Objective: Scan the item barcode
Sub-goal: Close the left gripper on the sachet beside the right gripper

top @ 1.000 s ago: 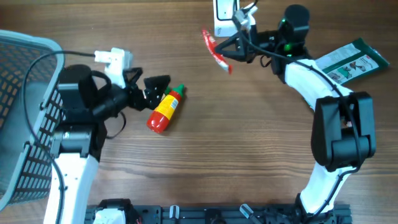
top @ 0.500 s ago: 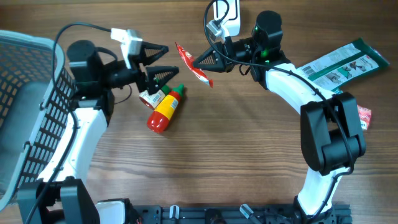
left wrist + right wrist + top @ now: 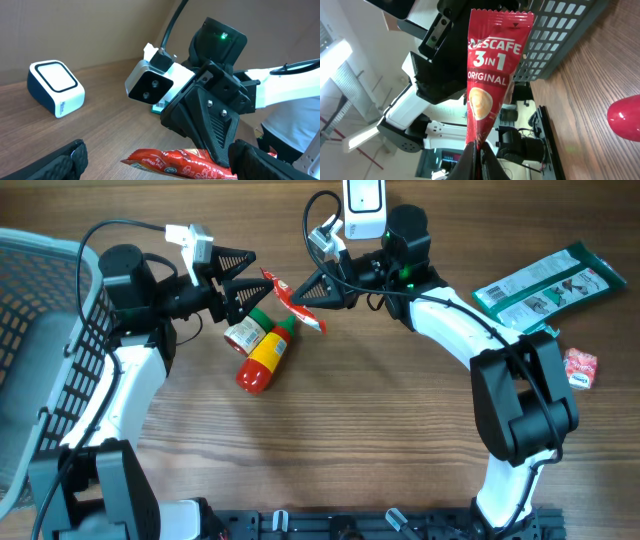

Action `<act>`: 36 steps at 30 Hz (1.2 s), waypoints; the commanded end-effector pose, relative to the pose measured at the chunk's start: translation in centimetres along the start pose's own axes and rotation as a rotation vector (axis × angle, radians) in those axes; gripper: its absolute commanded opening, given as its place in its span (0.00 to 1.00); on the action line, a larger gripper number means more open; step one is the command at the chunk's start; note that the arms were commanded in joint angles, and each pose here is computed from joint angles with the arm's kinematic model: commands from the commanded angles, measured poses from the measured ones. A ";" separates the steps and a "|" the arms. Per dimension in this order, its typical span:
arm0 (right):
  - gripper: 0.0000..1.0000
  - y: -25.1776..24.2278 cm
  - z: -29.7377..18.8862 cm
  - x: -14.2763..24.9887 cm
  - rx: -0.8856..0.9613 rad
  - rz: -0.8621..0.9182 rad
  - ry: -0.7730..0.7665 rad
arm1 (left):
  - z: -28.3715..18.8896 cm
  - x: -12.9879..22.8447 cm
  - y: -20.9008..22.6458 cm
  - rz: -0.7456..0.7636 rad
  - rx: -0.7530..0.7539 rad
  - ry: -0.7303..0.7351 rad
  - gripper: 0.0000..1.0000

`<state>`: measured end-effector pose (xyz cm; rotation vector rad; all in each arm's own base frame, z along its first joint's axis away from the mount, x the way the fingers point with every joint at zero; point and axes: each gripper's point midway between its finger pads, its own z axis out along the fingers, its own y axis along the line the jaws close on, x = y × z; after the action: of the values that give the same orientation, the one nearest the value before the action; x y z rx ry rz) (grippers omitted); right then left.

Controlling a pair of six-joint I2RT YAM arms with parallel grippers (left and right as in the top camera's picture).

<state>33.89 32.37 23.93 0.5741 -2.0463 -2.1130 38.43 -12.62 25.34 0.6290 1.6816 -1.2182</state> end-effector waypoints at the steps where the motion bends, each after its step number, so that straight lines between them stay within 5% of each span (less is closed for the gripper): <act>1: 0.04 -0.1 0.4 1.3 -0.016 0.016 0.074 | 0.1 0.3 0.6 -0.017 0.002 0.005 0.92; 22: 0.04 0.2 1.3 1.6 -0.019 -0.022 0.093 | 1.2 1.9 -0.5 -0.013 0.135 0.041 0.88; 23: 0.04 0.3 1.4 1.6 -0.019 -0.035 0.095 | 1.2 1.8 -0.6 -0.027 0.141 0.042 0.59; 24: 0.04 0.3 1.4 1.6 -0.019 -0.035 0.095 | 1.2 1.8 -0.6 -0.027 0.141 0.042 0.46; 27: 0.04 0.3 1.3 1.6 -0.019 -0.035 0.095 | 1.2 1.8 -0.6 -0.038 0.139 0.042 0.13; 29: 0.04 0.3 1.3 1.6 -0.019 -0.035 0.093 | 1.2 1.8 -0.5 -0.076 0.137 0.043 0.04; 32: 0.04 0.3 1.2 1.6 -0.019 -0.034 0.092 | 1.2 1.8 -0.4 -0.114 0.129 0.044 0.04; 33: 0.04 0.3 1.2 1.6 -0.019 -0.034 0.092 | 1.1 1.7 -0.4 -0.114 0.129 0.044 0.25; 34: 0.04 0.3 1.2 1.6 -0.019 -0.034 0.092 | 1.1 1.7 -0.4 -0.112 0.128 0.043 0.69; 36: 0.04 0.3 1.2 1.6 -0.019 -0.035 0.092 | 0.8 1.6 -0.2 -0.105 0.122 0.037 0.80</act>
<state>32.95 33.33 24.25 0.6480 -2.0300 -2.1211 37.81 -13.93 23.97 0.6559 1.6947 -1.3849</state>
